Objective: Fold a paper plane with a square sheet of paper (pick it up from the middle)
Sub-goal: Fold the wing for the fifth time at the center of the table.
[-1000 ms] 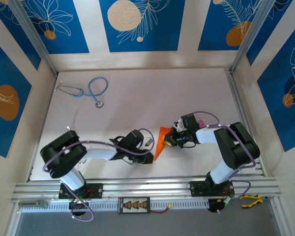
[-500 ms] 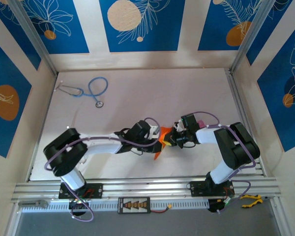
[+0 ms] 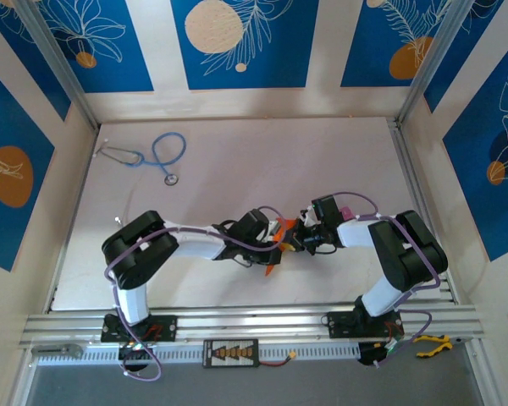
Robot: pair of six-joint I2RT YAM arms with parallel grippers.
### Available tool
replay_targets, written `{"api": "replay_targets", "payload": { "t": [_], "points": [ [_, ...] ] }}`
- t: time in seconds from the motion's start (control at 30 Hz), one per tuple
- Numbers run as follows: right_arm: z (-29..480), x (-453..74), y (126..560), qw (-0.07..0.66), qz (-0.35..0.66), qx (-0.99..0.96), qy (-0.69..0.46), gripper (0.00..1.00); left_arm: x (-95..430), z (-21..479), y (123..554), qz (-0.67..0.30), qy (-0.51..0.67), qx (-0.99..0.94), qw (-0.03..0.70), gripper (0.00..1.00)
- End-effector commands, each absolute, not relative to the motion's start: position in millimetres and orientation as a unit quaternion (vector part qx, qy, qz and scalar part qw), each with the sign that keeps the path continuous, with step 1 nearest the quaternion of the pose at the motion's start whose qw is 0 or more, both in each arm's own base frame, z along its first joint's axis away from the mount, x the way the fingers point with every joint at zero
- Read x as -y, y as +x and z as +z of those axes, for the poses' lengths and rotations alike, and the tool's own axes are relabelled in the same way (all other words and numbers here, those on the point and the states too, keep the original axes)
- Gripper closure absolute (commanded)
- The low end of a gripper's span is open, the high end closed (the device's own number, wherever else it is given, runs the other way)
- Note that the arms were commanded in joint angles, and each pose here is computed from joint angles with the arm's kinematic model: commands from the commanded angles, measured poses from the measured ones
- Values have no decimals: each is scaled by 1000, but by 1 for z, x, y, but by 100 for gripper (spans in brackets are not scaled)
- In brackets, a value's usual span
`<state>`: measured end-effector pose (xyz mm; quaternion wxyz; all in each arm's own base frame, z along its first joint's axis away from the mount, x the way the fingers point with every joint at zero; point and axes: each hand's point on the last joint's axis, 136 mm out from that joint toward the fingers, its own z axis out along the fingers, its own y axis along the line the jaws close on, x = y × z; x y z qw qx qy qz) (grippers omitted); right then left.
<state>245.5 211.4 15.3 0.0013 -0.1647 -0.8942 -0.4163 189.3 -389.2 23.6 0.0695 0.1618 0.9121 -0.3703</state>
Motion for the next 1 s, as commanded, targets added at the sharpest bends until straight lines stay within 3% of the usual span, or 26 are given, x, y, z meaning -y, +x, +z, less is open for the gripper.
{"api": "replay_targets", "payload": {
  "t": [0.0, 0.63, 0.97],
  "points": [
    [-1, -202, 236, 14, -379, 907, -184, 100, 361, -2, 170, -318, 166, -932, 46, 93],
    [-2, -199, 235, 15, -373, 909, -188, 100, 300, -23, 112, -258, 156, -953, 29, 93],
    [1, -203, 237, 15, -379, 907, -184, 100, 301, -3, 117, -263, 171, -948, 60, 94]
  ]
}}
